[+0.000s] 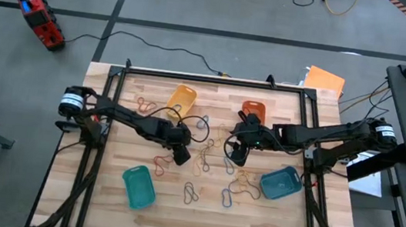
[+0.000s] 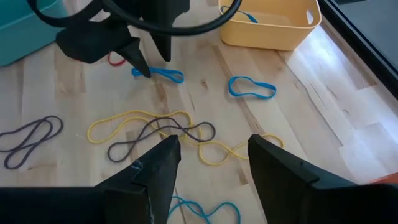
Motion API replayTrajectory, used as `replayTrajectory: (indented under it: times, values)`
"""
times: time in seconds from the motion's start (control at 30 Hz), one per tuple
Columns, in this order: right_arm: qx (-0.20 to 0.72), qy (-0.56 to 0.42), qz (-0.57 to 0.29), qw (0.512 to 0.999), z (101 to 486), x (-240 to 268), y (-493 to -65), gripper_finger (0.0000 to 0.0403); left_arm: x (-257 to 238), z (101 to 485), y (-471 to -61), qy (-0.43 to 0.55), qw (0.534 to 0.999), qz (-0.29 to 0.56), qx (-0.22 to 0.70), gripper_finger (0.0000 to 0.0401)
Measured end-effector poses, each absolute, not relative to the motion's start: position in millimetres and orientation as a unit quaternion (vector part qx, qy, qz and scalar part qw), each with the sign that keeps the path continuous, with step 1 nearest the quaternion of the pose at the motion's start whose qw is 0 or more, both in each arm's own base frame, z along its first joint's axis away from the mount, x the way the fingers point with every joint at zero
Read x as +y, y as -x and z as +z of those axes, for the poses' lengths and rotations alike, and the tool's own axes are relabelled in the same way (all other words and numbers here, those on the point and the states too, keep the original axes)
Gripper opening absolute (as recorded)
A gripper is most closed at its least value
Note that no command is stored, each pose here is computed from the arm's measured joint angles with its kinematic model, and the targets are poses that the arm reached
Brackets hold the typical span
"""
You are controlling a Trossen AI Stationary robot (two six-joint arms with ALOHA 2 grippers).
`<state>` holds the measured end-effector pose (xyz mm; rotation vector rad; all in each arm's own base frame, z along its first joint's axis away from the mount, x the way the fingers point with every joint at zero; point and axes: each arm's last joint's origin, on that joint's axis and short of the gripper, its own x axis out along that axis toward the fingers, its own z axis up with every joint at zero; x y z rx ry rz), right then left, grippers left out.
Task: Sort rubber bands into baskets
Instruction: Put the blue rubber band into the yellow bin
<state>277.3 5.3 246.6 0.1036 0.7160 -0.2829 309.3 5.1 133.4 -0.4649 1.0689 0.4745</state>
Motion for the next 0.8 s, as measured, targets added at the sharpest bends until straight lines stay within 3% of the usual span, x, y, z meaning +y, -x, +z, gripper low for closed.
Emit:
replayTrajectory:
  times: [0.23, 0.47, 0.8]
  values:
    - [0.349, -0.053, -0.139, 0.925, 247, 5, -277, 0.0183, 5, 125, -311, 0.205, 0.803, 0.227, 0.511, 0.0144]
    - [0.348, -0.053, -0.142, 0.925, 247, 5, -277, 0.0185, 5, 131, -308, 0.193, 0.807, 0.216, 0.514, 0.0016]
    - [0.348, -0.052, -0.143, 0.925, 247, 5, -277, 0.0185, 4, 147, -302, 0.177, 0.818, 0.182, 0.516, 0.0000]
